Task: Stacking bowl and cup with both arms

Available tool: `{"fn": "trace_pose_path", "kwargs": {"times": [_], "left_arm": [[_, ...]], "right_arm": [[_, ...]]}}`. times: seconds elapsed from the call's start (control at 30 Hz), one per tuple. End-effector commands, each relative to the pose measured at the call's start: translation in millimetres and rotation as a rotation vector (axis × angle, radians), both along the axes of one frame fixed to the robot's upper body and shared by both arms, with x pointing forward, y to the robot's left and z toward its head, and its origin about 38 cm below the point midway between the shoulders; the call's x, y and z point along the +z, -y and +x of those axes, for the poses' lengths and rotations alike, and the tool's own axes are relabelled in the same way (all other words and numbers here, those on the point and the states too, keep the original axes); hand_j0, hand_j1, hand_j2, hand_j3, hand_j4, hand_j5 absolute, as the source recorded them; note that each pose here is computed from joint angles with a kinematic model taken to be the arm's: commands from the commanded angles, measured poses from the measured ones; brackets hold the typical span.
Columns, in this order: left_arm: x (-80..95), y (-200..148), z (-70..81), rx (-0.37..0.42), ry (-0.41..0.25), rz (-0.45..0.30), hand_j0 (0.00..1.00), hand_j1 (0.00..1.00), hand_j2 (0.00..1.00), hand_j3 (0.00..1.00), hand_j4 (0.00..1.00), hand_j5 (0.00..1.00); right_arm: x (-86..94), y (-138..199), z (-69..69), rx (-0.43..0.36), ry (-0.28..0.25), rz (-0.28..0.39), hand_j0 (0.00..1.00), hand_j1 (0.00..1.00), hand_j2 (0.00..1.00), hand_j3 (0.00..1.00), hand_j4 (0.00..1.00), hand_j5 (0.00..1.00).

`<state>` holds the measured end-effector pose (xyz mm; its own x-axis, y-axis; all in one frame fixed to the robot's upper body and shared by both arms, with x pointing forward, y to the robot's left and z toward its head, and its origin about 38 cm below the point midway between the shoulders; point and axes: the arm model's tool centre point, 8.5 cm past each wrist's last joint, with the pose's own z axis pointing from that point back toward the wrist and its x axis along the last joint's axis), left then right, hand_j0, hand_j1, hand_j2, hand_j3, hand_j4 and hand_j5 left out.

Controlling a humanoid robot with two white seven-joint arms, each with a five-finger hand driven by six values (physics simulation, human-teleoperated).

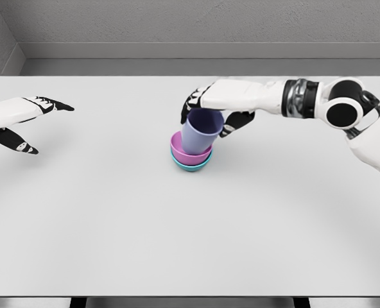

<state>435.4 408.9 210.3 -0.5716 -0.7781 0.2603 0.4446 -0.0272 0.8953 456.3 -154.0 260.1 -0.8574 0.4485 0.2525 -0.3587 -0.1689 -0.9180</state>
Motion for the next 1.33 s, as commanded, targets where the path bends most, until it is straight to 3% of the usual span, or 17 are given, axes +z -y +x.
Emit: {"fn": "trace_pose_path", "kwargs": {"times": [0.0,0.1,0.13,0.2,0.47,0.57,0.67,0.73,0.83,1.0,1.17,1.3], "left_arm": [[0.4,-0.3,0.0,0.003,-0.001,-0.006,1.0,1.0,1.0,1.0,1.0,1.0],[-6.3,-1.8,-3.3,0.006,-0.017,-0.003,1.0,1.0,1.0,1.0,1.0,1.0],[-7.8,-2.3,-3.9,0.007,-0.02,-0.003,1.0,1.0,1.0,1.0,1.0,1.0],[-13.0,-3.6,-6.7,0.01,-0.033,-0.002,1.0,1.0,1.0,1.0,1.0,1.0],[-13.0,-3.6,-6.7,0.01,-0.033,-0.002,1.0,1.0,1.0,1.0,1.0,1.0],[-12.6,-4.1,-6.8,0.011,-0.033,-0.003,1.0,1.0,1.0,1.0,1.0,1.0],[-11.0,-6.0,-6.9,0.015,-0.031,-0.007,1.0,1.0,1.0,1.0,1.0,1.0],[-6.6,-11.7,-6.0,0.034,-0.018,-0.02,1.0,1.0,1.0,1.0,1.0,1.0],[-4.4,-24.4,-6.6,0.069,-0.015,-0.022,1.0,1.0,1.0,1.0,1.0,1.0],[-1.7,-30.4,-8.7,0.084,-0.008,-0.027,1.0,1.0,1.0,1.0,1.0,1.0],[-4.1,-30.0,-10.2,0.082,-0.014,-0.026,1.0,1.0,1.0,1.0,1.0,1.0],[-4.1,-30.0,-10.2,0.082,-0.014,-0.026,1.0,1.0,1.0,1.0,1.0,1.0]], "right_arm": [[-7.8,-1.4,2.3,-0.005,-0.022,-0.005,0.61,0.61,0.61,0.61,0.61,0.61],[-10.9,-3.0,1.5,-0.001,-0.029,-0.011,0.62,0.62,0.62,0.62,0.62,0.62],[-11.1,-2.6,1.8,-0.003,-0.029,-0.011,0.66,0.66,0.66,0.66,0.66,0.66],[-11.9,-4.2,2.7,-0.006,-0.034,-0.008,1.0,1.0,1.0,1.0,1.0,1.0],[-10.2,-3.1,4.5,-0.013,-0.03,-0.006,1.0,1.0,1.0,1.0,1.0,1.0],[23.0,8.7,10.0,-0.033,0.045,0.027,1.0,1.0,1.0,1.0,1.0,1.0],[82.3,54.5,-0.5,-0.077,0.202,0.085,1.0,1.0,1.0,1.0,1.0,1.0],[93.3,79.5,-6.9,-0.084,0.255,0.115,1.0,1.0,1.0,1.0,1.0,1.0],[85.1,127.7,-25.0,-0.078,0.303,0.123,1.0,1.0,1.0,1.0,1.0,1.0],[50.2,179.1,-39.4,-0.204,0.225,0.105,1.0,1.0,1.0,1.0,1.0,1.0],[32.5,185.3,-43.8,-0.22,0.18,0.096,1.0,1.0,1.0,1.0,1.0,1.0],[31.0,185.0,-43.7,-0.22,0.176,0.096,1.0,1.0,1.0,1.0,1.0,1.0]]}}
